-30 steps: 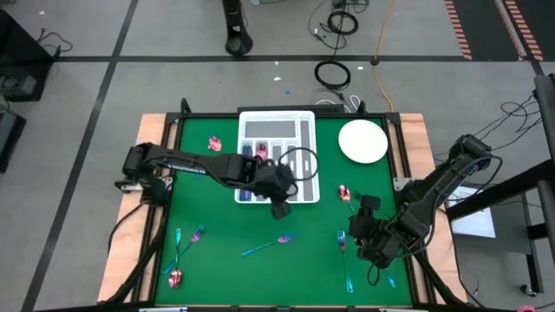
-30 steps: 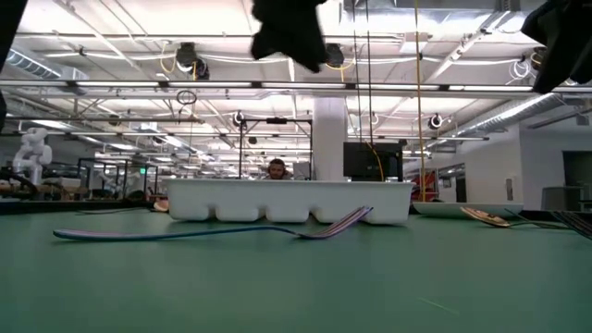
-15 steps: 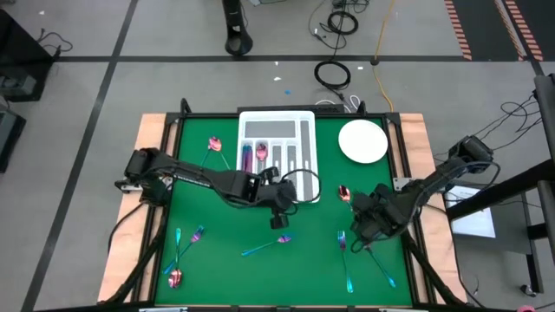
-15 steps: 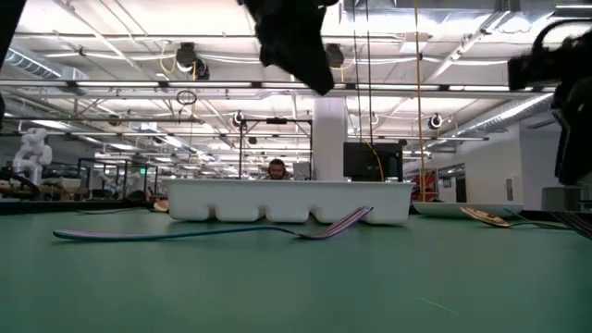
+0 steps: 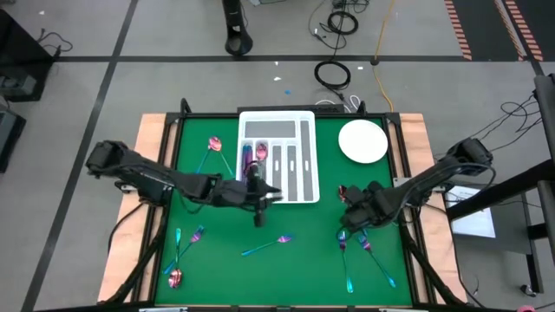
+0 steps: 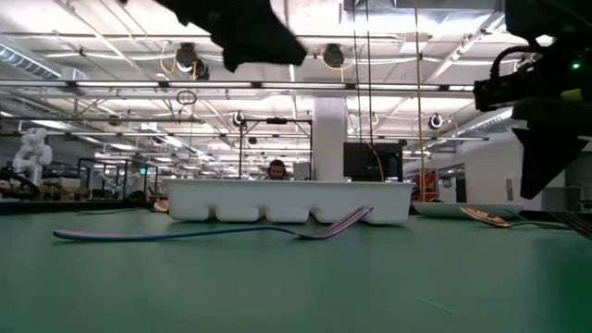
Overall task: Sort silverware
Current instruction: Put the blue spoon into the silverware tray
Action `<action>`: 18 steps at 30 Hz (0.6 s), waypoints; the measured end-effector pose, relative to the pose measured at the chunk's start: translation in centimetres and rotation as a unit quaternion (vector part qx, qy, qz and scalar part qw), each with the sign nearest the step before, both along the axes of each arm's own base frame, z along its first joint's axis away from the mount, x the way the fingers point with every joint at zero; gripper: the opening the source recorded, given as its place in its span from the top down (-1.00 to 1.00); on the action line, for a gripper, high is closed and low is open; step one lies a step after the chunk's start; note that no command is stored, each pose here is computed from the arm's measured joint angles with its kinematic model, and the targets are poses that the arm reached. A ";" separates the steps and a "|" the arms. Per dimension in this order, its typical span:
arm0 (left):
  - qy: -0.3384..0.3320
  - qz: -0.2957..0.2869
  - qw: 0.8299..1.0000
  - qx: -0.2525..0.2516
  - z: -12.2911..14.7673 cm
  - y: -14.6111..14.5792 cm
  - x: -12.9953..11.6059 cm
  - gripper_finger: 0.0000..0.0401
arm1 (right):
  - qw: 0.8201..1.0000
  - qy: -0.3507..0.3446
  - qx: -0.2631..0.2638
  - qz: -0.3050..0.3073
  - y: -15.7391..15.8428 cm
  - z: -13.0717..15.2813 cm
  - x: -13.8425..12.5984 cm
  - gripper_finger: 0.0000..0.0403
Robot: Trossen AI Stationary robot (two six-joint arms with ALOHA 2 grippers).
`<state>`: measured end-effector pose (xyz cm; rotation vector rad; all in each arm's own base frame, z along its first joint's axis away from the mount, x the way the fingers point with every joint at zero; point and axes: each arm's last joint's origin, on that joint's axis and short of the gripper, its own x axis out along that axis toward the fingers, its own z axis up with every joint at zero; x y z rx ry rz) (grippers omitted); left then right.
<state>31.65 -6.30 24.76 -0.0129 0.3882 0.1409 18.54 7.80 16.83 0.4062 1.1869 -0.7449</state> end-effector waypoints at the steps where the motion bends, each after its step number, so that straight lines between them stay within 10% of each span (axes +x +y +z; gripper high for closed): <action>1: -0.040 -0.024 0.999 0.006 -0.4 -0.3 0.1 0.51 | 1.000 -0.002 0.003 -0.006 0.1 -0.1 0.1 0.04; 7: -0.223 -0.130 0.965 0.049 -2.2 -1.0 0.5 0.51 | 1.000 0.001 0.012 -0.022 0.3 -1.1 0.8 0.04; 18: -0.213 -0.143 0.966 0.033 -1.9 -0.7 0.2 0.51 | 0.998 0.045 0.017 -0.040 0.7 -3.0 1.2 0.04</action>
